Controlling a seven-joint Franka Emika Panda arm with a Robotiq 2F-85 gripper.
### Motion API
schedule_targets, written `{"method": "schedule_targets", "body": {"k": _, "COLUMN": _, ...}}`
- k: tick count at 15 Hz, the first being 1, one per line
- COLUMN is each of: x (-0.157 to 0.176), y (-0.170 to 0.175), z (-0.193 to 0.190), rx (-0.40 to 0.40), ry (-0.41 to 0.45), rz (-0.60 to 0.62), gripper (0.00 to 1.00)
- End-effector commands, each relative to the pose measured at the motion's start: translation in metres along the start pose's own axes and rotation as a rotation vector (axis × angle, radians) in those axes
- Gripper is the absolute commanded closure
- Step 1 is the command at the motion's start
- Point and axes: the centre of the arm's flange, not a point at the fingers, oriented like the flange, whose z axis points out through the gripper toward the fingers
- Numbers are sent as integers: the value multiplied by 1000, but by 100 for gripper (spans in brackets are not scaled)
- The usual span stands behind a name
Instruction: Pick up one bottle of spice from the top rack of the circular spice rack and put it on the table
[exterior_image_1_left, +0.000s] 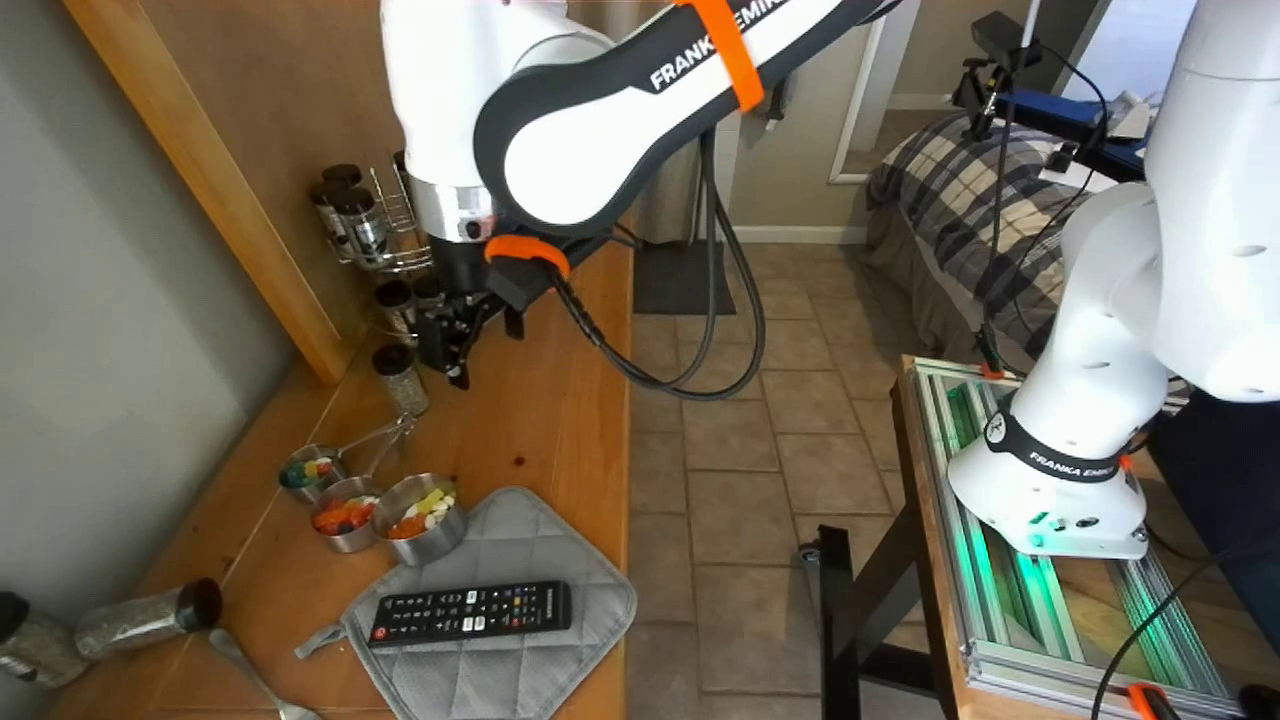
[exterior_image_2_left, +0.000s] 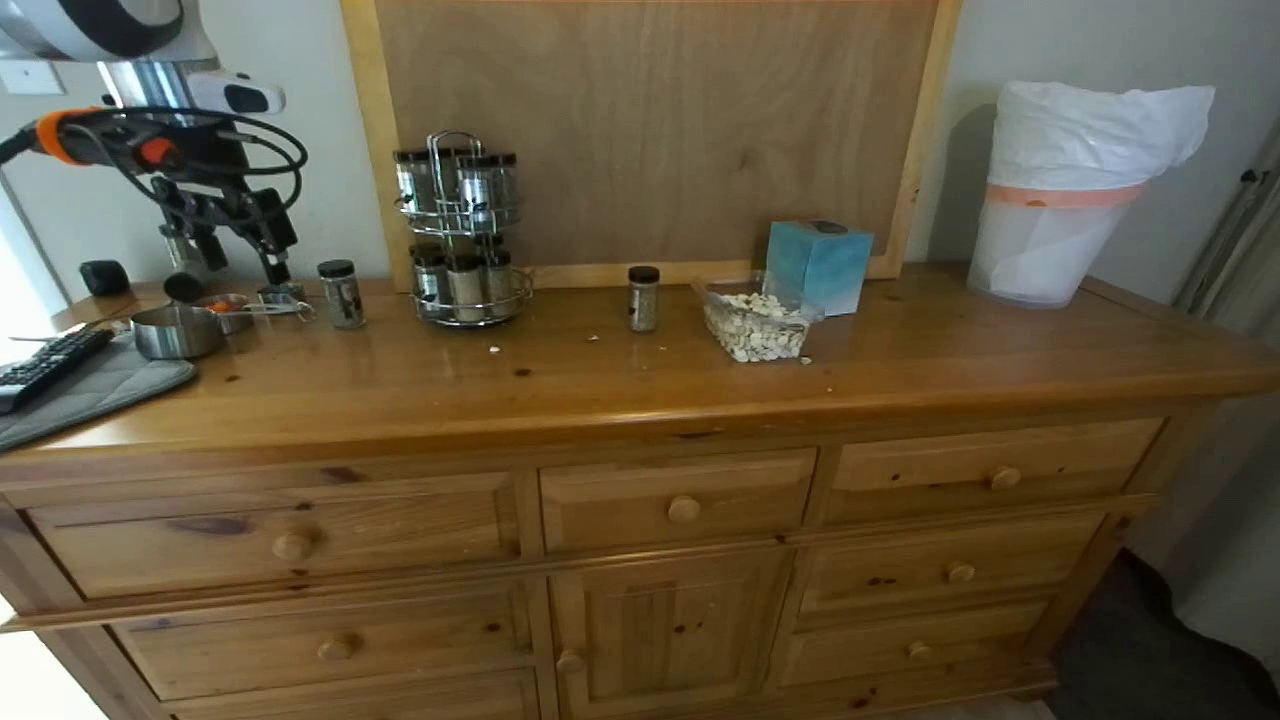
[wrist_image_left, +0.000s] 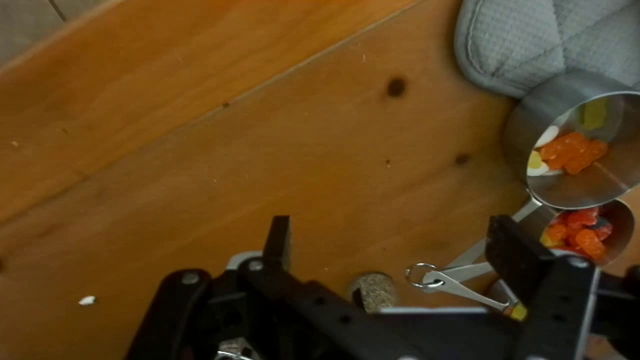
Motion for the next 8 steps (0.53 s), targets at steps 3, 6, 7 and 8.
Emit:
{"method": "schedule_targets", "body": {"k": 3, "x": -45, "y": 18, "z": -70, "rx": -181, "ry": -18, "rz": 153, "gripper": 0}}
{"method": "schedule_targets", "body": {"k": 6, "x": -66, "y": 37, "z": -102, "rx": -287, "ry": -24, "rz": 167, "gripper": 0}}
{"method": "schedule_targets", "body": {"k": 7, "x": -71, "y": 42, "z": -111, "rx": -329, "ry": -26, "rz": 126, "gripper": 0}}
{"method": "schedule_targets", "body": {"k": 8, "x": -77, "y": 47, "z": -121, "rx": -355, "ry": -26, "rz": 62, "gripper": 0}}
